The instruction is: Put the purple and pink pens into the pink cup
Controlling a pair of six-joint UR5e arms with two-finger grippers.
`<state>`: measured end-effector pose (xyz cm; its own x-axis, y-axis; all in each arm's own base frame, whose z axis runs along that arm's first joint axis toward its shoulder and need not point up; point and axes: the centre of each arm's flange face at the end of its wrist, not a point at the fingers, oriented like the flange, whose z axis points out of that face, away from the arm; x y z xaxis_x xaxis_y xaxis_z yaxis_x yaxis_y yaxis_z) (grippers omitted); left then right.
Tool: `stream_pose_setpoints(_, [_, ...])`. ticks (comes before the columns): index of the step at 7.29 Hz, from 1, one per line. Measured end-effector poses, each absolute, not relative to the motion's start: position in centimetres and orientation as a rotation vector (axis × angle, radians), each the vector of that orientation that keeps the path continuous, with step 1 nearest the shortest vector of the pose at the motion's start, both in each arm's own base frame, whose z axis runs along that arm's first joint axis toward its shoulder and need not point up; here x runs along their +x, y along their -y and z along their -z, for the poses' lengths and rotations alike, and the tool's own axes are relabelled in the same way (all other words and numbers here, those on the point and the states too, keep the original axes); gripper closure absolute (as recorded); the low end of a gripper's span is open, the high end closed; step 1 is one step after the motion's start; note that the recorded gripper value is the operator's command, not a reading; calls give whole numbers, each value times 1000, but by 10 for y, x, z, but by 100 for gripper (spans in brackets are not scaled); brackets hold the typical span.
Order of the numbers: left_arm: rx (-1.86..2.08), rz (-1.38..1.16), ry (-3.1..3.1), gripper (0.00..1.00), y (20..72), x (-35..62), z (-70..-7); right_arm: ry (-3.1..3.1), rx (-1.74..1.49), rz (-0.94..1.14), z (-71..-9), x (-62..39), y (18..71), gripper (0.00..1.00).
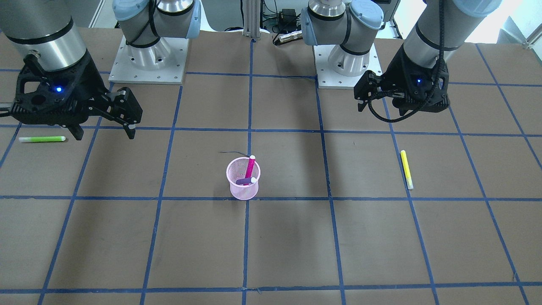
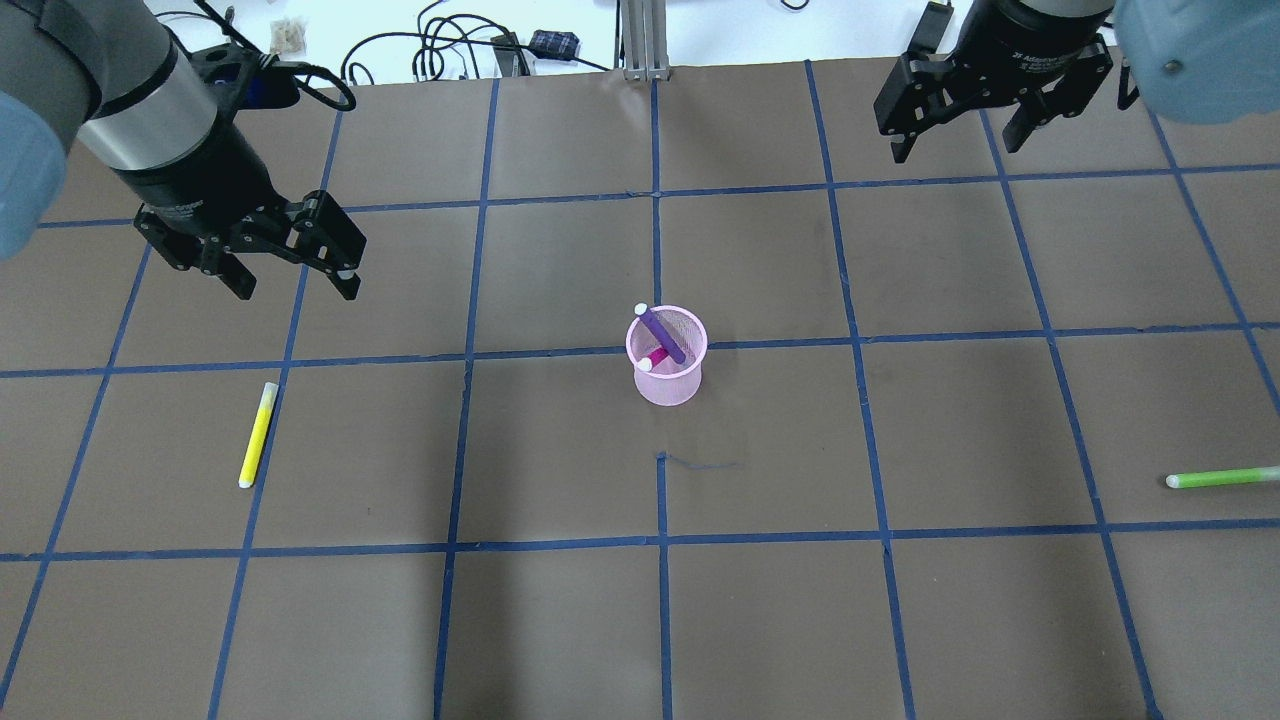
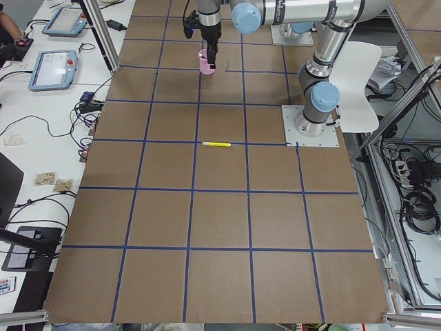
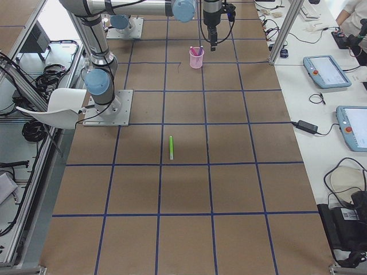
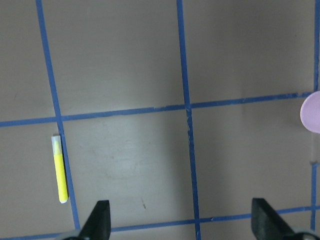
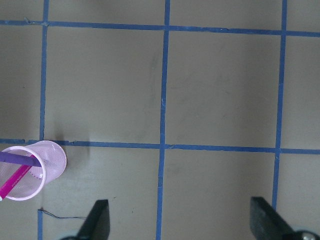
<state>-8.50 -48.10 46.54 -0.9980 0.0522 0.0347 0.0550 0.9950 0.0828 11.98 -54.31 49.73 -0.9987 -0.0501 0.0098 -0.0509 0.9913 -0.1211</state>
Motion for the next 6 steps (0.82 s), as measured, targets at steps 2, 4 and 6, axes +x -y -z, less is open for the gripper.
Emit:
stream_pose_setpoints(2, [26, 152, 3106, 0, 474, -86, -460, 3131, 78, -196, -497, 120, 543, 0])
stream_pose_setpoints(4, [90, 171, 3104, 0, 472, -87, -453, 3132, 78, -195, -497, 120, 543, 0])
stream_pose_setpoints(6, [117, 163, 3106, 0, 472, -87, -454, 3130, 78, -195, -497, 120, 543, 0])
